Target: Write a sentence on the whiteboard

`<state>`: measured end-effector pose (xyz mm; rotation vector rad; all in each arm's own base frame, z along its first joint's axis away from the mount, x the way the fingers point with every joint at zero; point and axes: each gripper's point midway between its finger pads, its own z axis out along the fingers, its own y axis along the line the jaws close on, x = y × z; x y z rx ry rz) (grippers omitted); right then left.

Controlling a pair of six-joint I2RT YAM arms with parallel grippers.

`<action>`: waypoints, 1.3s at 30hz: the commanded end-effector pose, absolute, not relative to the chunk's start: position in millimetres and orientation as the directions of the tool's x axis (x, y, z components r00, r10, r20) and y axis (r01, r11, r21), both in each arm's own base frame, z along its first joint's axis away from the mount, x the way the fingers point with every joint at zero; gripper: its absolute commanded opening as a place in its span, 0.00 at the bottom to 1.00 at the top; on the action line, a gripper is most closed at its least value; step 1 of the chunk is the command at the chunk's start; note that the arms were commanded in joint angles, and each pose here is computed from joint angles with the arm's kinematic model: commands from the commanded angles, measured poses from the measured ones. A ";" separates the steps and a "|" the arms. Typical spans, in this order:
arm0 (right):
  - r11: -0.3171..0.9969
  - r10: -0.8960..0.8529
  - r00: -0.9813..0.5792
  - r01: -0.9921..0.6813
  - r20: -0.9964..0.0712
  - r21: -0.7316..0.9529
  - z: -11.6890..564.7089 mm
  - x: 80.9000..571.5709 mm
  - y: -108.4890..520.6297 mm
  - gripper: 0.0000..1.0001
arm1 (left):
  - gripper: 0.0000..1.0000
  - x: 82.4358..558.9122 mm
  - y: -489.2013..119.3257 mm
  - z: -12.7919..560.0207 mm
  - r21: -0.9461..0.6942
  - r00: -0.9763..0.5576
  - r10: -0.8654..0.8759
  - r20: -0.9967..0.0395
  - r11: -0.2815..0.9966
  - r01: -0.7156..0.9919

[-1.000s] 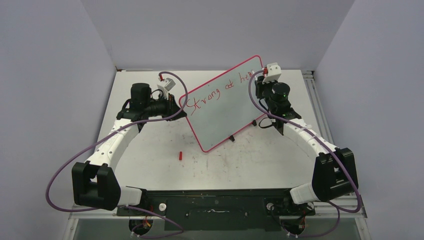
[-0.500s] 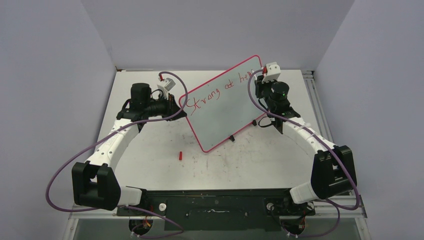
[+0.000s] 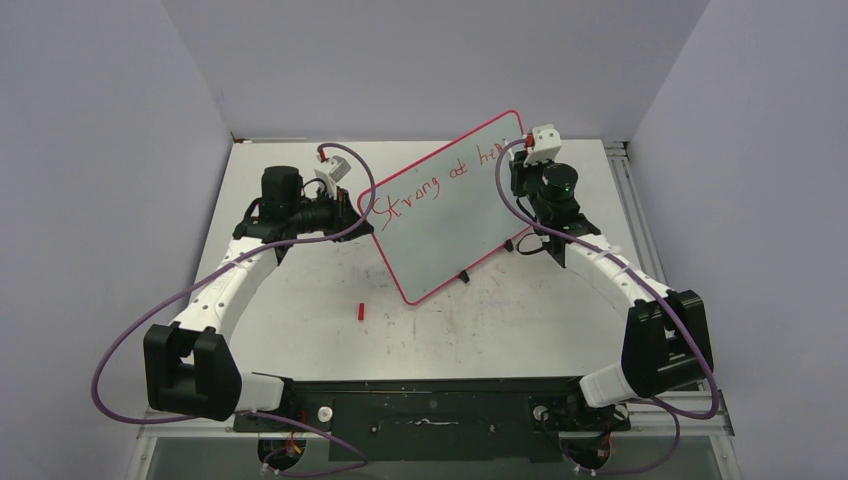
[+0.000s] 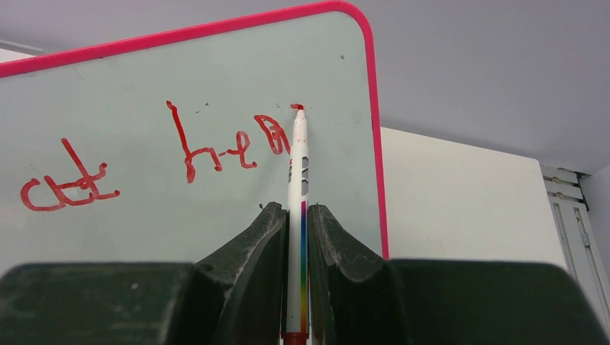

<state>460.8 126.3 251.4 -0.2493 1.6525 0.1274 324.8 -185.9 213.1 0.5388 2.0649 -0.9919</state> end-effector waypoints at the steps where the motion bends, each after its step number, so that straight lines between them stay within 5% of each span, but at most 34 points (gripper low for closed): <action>1: 0.973 -0.068 -0.044 -0.225 -0.997 -0.056 261.2 459.8 123.6 0.05 | 0.00 327.3 -190.6 226.9 -0.432 -0.569 0.059 -0.820 0.590 0.682; 39: 0.977 -0.067 -0.012 -0.205 -0.998 -0.063 274.4 471.3 123.4 0.05 | 0.00 326.6 -190.9 227.3 -0.433 -0.568 0.058 -0.821 0.587 0.685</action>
